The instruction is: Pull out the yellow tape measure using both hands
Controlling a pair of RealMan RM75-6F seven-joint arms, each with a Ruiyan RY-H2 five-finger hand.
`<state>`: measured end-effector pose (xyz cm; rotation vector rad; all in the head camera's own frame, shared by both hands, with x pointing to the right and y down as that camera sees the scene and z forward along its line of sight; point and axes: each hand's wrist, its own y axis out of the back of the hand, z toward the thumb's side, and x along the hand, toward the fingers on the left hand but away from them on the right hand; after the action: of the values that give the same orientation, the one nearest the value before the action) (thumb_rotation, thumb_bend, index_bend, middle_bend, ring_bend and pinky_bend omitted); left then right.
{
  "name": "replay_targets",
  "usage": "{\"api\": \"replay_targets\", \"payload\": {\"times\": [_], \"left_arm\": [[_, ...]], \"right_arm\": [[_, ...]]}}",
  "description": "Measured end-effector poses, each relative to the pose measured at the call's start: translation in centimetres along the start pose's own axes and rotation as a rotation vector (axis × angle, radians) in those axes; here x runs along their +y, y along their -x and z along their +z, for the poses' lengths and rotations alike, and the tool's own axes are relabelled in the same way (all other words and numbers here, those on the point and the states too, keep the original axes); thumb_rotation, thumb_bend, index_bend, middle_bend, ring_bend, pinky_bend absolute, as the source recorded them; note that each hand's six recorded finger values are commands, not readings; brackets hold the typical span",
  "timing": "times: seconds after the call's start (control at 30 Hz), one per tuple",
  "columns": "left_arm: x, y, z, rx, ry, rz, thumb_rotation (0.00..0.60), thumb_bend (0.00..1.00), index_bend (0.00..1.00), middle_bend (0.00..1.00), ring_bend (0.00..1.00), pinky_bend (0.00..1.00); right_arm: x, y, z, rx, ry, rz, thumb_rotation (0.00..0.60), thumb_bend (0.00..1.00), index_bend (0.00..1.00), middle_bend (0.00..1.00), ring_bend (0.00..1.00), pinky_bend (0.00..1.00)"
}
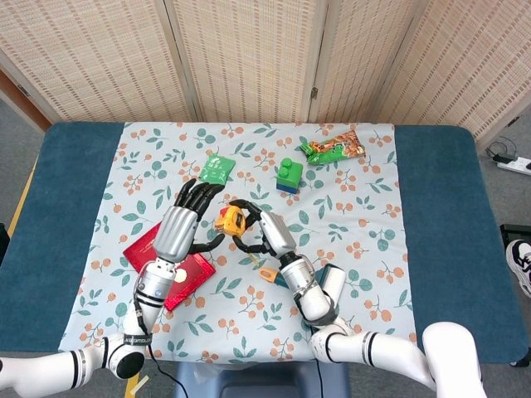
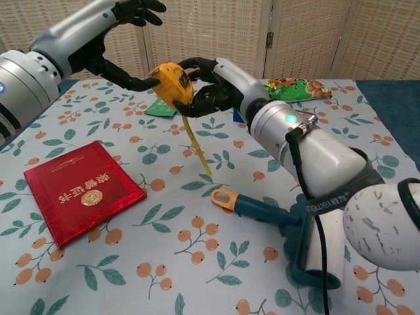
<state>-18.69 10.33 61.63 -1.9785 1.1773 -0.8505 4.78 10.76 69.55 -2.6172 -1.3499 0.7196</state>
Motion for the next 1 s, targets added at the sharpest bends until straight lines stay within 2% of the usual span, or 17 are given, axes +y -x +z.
{"api": "replay_targets", "payload": {"times": [0.5, 1.0], "left_arm": [[-0.10, -0.48, -0.10, 0.005, 0.004, 0.011, 0.600, 0.30, 0.16, 0.18, 0.14, 0.01], [-0.34, -0.41, -0.62, 0.010, -0.007, 0.005, 0.600, 0.55, 0.18, 0.18, 0.14, 0.01]], "right_arm": [[-0.15, 0.00, -0.10, -0.003, -0.011, 0.005, 0.600, 0.43, 0.54, 0.47, 0.50, 0.40], [0.10, 0.02, -0.35, -0.010, -0.017, 0.000, 0.600, 0.43, 0.54, 0.47, 0.49, 0.40]]}}
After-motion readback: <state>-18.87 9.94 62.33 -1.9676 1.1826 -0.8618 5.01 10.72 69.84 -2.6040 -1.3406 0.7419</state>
